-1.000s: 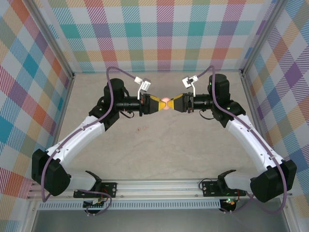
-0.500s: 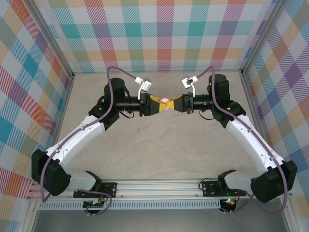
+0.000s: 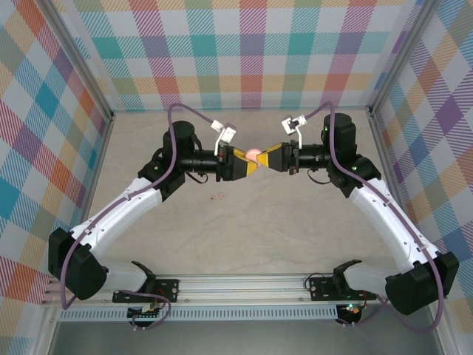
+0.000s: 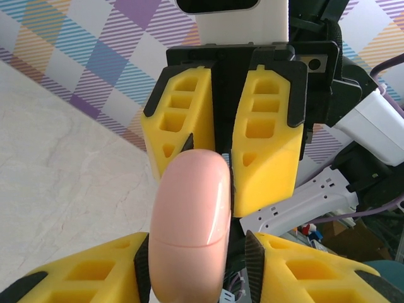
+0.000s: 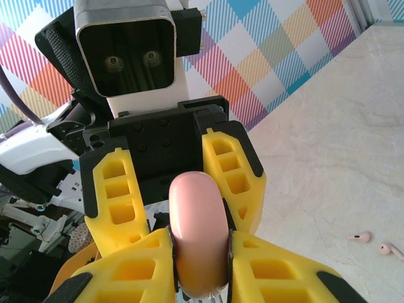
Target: Insert wireless bluetooth earbuds into charging case
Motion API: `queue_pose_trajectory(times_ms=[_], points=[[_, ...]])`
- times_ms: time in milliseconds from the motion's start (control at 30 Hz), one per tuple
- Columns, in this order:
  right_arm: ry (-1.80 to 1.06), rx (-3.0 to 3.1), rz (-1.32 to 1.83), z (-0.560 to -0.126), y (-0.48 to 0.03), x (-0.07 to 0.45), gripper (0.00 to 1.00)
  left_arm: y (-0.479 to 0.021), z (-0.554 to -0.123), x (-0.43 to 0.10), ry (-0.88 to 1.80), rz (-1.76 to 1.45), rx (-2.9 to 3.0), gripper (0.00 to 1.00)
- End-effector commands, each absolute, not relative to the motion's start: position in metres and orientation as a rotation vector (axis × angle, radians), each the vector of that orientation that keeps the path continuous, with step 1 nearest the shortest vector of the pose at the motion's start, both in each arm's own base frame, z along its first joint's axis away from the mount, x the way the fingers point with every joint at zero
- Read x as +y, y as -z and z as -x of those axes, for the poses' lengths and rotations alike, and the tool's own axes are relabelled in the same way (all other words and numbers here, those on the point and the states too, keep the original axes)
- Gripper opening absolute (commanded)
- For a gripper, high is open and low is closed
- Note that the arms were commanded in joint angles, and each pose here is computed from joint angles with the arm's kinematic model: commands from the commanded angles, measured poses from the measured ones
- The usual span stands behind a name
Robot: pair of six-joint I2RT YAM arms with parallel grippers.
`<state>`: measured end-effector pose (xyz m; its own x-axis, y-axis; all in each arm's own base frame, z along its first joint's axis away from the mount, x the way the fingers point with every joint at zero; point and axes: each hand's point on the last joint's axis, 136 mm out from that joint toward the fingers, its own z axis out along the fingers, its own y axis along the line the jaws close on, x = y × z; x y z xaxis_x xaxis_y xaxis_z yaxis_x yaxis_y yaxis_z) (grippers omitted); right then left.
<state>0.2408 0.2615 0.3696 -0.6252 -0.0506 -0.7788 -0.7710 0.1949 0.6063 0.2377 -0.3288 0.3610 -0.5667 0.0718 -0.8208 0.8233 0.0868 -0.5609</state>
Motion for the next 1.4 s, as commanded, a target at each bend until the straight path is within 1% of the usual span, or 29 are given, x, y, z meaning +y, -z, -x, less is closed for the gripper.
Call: queue_pose_trajectory(times_ms=[0, 100, 400, 533, 767, 833, 867, 900, 967, 1033, 1067, 1133, 1200, 1367], points=[[-1.491, 1.795, 0.817, -0.232, -0.385, 0.262, 0.21, -0.384, -0.226, -0.328, 1.545, -0.934, 1.67, 0.42], [-1.495, 1.795, 0.822, -0.231, -0.384, 0.262, 0.21, -0.383, -0.228, -0.328, 1.538, -0.927, 1.674, 0.4], [-1.497, 1.806, 0.824, -0.227, -0.381, 0.261, 0.22, -0.383, -0.228, -0.328, 1.538, -0.922, 1.675, 0.4], [-1.493, 1.799, 0.828, -0.227, -0.383, 0.261, 0.22, -0.383, -0.229, -0.329, 1.548, -0.924, 1.678, 0.36], [-1.5, 1.801, 0.832, -0.227, -0.383, 0.262, 0.23, -0.383, -0.229, -0.329, 1.546, -0.923, 1.675, 0.23], [-1.495, 1.81, 0.827, -0.228, -0.381, 0.262, 0.23, -0.381, -0.23, -0.329, 1.544, -0.922, 1.68, 0.21], [-1.485, 1.816, 0.823, -0.229, -0.381, 0.261, 0.25, -0.381, -0.231, -0.329, 1.536, -0.917, 1.685, 0.21], [-1.472, 1.828, 0.814, -0.23, -0.379, 0.261, 0.28, -0.379, -0.233, -0.328, 1.516, -0.904, 1.698, 0.21], [-1.435, 1.843, 0.798, -0.232, -0.379, 0.258, 0.36, -0.376, -0.238, -0.327, 1.475, -0.88, 1.712, 0.19], [-1.386, 1.863, 0.774, -0.235, -0.378, 0.255, 0.48, -0.376, -0.244, -0.324, 1.419, -0.859, 1.709, 0.17], [-1.367, 1.868, 0.768, -0.236, -0.379, 0.254, 0.5, -0.376, -0.246, -0.323, 1.395, -0.854, 1.702, 0.17], [-1.316, 1.899, 0.745, -0.24, -0.377, 0.25, 0.53, -0.376, -0.248, -0.32, 1.326, -0.879, 1.655, 0.17], [-1.277, 1.93, 0.73, -0.242, -0.375, 0.247, 0.54, -0.376, -0.241, -0.319, 1.282, -0.959, 1.555, 0.18], [-1.283, 1.94, 0.763, -0.236, -0.379, 0.248, 0.56, -0.374, -0.232, -0.314, 1.147, -1.054, 1.393, 0.16]])
